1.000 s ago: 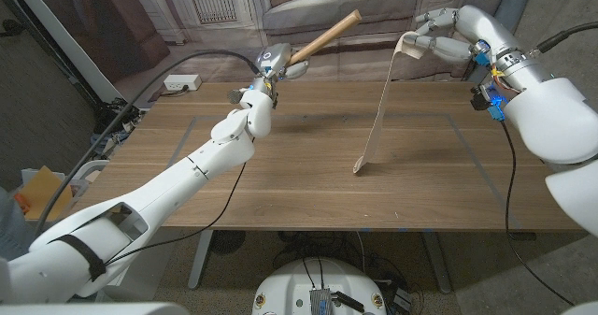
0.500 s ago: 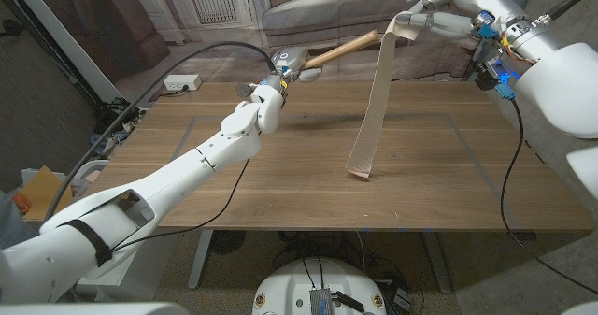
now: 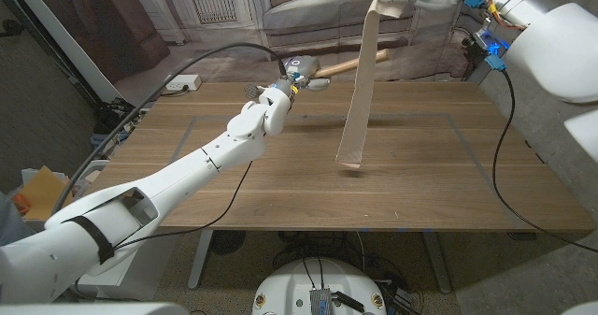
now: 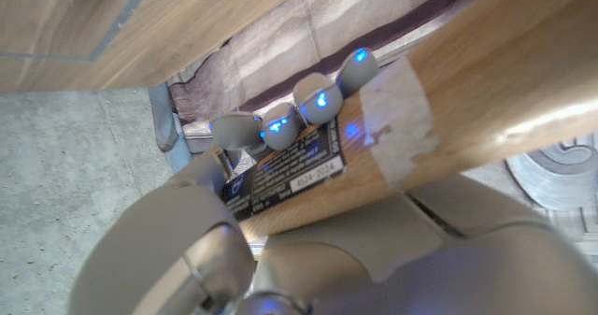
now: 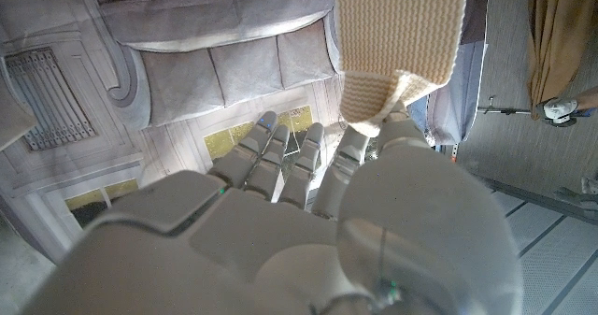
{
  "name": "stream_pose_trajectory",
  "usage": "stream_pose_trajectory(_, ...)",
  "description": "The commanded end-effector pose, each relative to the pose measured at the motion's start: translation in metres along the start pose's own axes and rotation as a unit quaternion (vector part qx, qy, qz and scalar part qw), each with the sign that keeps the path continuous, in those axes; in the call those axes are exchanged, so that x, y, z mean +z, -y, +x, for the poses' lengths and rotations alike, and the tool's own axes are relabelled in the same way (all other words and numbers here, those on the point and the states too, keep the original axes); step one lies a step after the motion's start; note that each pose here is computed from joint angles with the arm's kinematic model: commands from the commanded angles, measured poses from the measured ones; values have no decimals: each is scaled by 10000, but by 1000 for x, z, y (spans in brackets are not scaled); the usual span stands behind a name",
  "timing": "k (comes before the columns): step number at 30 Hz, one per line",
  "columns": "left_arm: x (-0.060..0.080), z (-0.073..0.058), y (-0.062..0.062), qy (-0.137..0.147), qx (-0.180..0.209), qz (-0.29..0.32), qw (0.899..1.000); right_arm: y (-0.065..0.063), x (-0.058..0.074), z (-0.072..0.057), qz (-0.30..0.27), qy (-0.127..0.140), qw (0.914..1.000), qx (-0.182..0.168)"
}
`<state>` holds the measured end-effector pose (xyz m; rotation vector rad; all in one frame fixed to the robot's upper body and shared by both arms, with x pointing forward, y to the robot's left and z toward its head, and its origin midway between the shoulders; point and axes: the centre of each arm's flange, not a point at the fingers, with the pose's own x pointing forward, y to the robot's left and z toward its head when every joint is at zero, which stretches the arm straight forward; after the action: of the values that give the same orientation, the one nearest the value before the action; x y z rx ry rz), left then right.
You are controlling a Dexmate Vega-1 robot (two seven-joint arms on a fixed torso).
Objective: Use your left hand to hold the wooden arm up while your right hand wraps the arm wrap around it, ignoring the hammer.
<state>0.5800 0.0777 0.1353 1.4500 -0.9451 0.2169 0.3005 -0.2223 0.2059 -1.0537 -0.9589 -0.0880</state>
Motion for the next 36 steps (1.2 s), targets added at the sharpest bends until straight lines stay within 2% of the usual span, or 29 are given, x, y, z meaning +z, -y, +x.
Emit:
stream_pose_trajectory(1,15,-11,14,183,-343,153,9991,11,19,40,-205,259,9995,32)
stream_pose_trajectory(10,9,-18,13,112,-338,31,9994,27,13,41,-315,46,9994,-94)
stream_pose_trajectory(15,11,-20,18,196,-483,86,9986,32,15,47,-382,-23,9992,-105)
stream_pose_trajectory(23,25,-25,21,527,-658,227,9962,27,18,68,-572,-149,9982,-17)
stream_pose_trajectory(32,35,-28,20,691,-703,322,9946,16,30,90,-729,-103,9972,127)
stream_pose_trajectory(36,38,-31,19,756,-710,313,9941,15,33,97,-840,-129,9963,154)
